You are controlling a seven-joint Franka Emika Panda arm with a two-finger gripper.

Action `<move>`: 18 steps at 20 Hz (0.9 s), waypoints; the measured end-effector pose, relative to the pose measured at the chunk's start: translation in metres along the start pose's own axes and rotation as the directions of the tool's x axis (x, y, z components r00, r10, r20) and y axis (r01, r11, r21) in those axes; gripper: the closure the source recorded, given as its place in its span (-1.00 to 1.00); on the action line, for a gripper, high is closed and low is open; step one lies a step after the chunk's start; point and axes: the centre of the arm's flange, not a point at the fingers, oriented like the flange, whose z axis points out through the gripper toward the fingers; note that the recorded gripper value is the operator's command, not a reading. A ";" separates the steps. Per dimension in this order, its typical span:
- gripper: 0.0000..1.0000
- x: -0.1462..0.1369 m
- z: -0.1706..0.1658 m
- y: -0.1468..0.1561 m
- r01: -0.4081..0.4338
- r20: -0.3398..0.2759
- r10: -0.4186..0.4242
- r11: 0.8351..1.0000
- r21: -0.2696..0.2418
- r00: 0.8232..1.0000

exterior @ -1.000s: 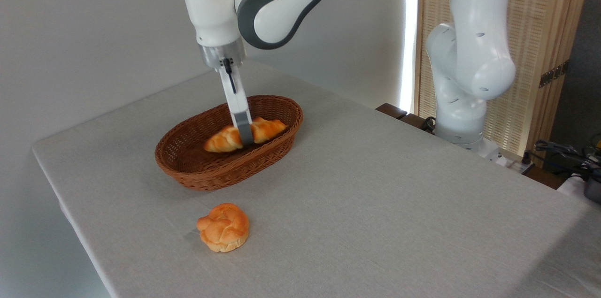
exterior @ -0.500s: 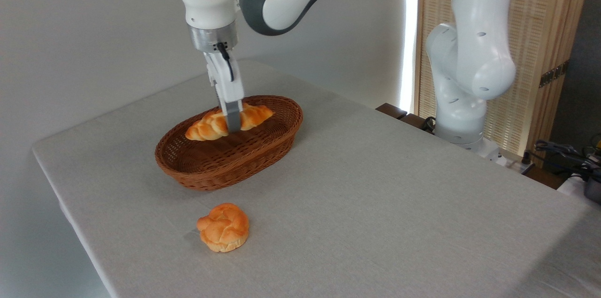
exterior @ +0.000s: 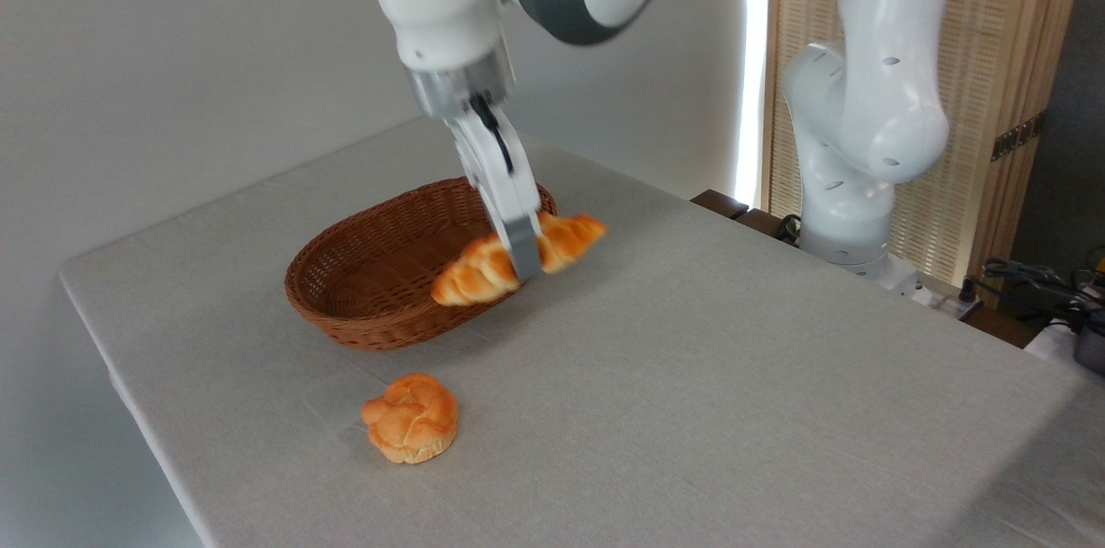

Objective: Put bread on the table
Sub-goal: 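Lift the braided roll out of the basket over its rim, then lower the roll onto the table beside the round bun and release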

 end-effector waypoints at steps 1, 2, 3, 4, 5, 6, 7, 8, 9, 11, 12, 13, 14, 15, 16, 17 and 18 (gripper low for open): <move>-0.56 -0.008 0.010 -0.006 0.001 0.018 0.000 1.000 -0.013 1.000; -0.61 -0.015 0.017 -0.012 0.006 0.027 -0.006 1.000 -0.022 1.000; -0.69 -0.022 0.022 -0.018 0.017 0.032 -0.016 0.999 -0.031 0.999; -0.78 -0.029 0.026 -0.025 0.030 0.032 -0.029 0.999 -0.035 0.999; -0.99 -0.037 0.032 -0.033 0.051 0.031 -0.049 0.998 -0.037 0.998; -1.00 -0.043 0.039 -0.038 0.064 0.033 -0.063 0.997 -0.042 0.997; -1.00 -0.046 0.045 -0.040 0.069 0.044 -0.067 0.996 -0.047 0.997; -1.00 -0.048 0.051 -0.041 0.066 0.068 -0.064 0.997 -0.041 0.996; -1.00 -0.050 0.054 -0.043 0.060 0.093 -0.057 0.998 -0.031 0.994; -1.00 -0.052 0.056 -0.044 0.053 0.118 -0.050 0.998 -0.020 0.992; -1.00 -0.052 0.056 -0.044 0.051 0.122 -0.049 0.999 -0.018 0.991; -1.00 -0.052 0.056 -0.044 0.051 0.123 -0.048 0.999 -0.018 0.991; -1.00 -0.052 0.056 -0.044 0.051 0.123 -0.048 0.999 -0.017 0.991; -1.00 -0.052 0.056 -0.044 0.051 0.123 -0.048 0.999 -0.017 0.991; -1.00 -0.052 0.056 -0.044 0.050 0.123 -0.048 0.999 -0.018 0.991; -1.00 -0.052 0.056 -0.044 0.050 0.123 -0.048 0.999 -0.018 0.991; -1.00 -0.052 0.056 -0.044 0.050 0.123 -0.048 0.999 -0.018 0.991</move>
